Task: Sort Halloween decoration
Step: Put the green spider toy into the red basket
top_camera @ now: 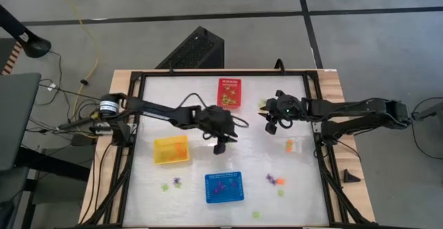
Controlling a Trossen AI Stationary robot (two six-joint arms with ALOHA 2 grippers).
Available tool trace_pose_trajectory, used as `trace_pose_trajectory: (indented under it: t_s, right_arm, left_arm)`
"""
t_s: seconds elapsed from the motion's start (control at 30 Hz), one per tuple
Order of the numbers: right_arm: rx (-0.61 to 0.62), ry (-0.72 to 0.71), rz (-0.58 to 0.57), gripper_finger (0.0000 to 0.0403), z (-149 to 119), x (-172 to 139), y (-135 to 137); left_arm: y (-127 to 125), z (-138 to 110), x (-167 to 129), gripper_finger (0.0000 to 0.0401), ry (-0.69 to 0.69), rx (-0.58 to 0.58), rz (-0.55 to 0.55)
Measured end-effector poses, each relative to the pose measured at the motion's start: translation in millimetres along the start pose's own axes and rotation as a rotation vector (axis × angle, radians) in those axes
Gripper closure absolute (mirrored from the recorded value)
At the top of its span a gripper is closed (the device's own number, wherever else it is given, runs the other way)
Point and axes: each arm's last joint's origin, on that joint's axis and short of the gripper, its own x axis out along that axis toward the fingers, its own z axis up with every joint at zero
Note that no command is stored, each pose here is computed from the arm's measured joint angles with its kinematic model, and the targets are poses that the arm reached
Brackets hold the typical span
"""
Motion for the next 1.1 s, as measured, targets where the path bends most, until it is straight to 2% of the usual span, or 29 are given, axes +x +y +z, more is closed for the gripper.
trace_pose_trajectory:
  t_s: [0.07,0.23,0.4,0.57,0.73,0.9,1.1]
  right_arm:
    - [0.018,-0.001,0.008,0.0269,0,0,2]
    - [0.036,-0.017,0.043,0.0269,5,-4,10]
    - [0.029,-0.066,0.073,0.0269,19,-11,16]
    - [-0.033,-0.107,0.077,0.0269,31,-17,16]
    - [-0.093,-0.125,0.058,0.0269,35,-18,13]
    - [-0.108,-0.116,0.033,0.0269,35,-16,7]
    - [-0.114,-0.107,0.015,0.0269,34,-15,3]
  left_arm:
    - [-9,7,6,0.0318,0.055,0.030,-0.020]
    - [-33,8,10,0.0318,0.161,0.201,-0.069]
    - [-35,-4,11,0.0318,0.218,0.310,0.023]
    - [-25,-3,10,0.0318,0.222,0.308,0.122]
    - [-7,-7,12,0.0318,0.232,0.255,0.134]
    - [7,-29,31,0.0318,0.299,0.228,0.141]
    - [12,-49,48,0.0318,0.349,0.220,0.137]
